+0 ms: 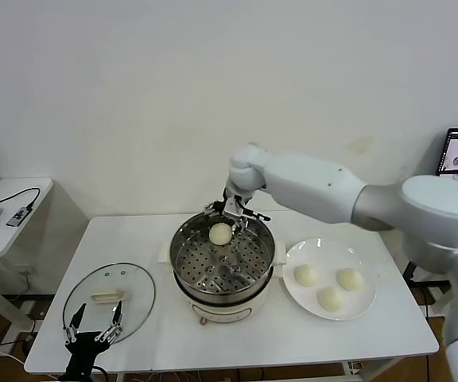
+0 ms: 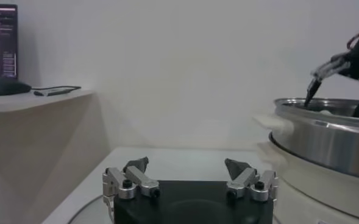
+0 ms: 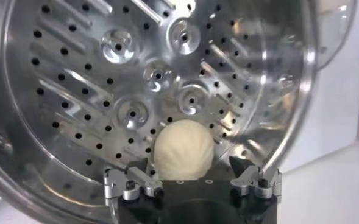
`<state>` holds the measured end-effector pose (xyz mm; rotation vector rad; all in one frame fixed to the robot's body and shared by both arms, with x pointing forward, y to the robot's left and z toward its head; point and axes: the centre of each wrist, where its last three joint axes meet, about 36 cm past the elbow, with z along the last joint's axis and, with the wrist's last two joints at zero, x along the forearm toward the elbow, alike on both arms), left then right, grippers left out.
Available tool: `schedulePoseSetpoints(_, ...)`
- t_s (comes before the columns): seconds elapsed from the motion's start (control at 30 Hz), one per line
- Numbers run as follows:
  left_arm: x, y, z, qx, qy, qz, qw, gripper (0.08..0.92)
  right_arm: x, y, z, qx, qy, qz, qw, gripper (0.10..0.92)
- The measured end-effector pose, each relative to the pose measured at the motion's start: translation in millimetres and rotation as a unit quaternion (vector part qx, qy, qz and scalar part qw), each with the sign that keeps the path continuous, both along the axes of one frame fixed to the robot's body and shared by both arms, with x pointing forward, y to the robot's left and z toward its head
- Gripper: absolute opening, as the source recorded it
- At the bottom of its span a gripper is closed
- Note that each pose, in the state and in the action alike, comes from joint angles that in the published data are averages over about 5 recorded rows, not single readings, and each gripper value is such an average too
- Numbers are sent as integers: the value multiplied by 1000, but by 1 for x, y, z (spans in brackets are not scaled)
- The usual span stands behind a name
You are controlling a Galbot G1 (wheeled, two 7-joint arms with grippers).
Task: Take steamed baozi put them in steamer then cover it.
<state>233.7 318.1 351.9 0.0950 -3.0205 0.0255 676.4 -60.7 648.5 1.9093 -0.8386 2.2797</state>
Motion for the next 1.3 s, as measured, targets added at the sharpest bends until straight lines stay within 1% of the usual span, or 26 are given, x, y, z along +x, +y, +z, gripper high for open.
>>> schedulePoseSetpoints(0.13, 1, 2, 3, 4, -4, -1, 1000, 823, -9, -29, 24, 23, 7, -77, 997, 823)
schedulePoseSetpoints(0.3, 3, 5, 8, 9, -8, -2, 1000, 823, -24, -72, 45, 42, 16, -171, 984, 823)
schedulePoseSetpoints(0.57, 7, 8, 12, 13, -13, -4, 1000, 823, -48, -145, 49, 53, 33, -299, 952, 823)
schedulePoseSetpoints(0.73, 6, 9, 11, 16, -11, -3, 1000, 823, -57, -182, 31, 55, 47, -357, 931, 823)
schedulePoseSetpoints(0.93, 5, 11, 11, 17, -10, 1, 1000, 823, -60, -206, -5, 50, 70, -399, 913, 823)
schedulePoseSetpoints(1.1, 5, 12, 10, 20, -9, 3, 1000, 823, -61, -216, -37, 42, 85, -423, 901, 823)
schedulePoseSetpoints(1.3, 6, 14, 9, 24, -8, 3, 1000, 823, -61, -223, -74, 30, 100, -437, 893, 823)
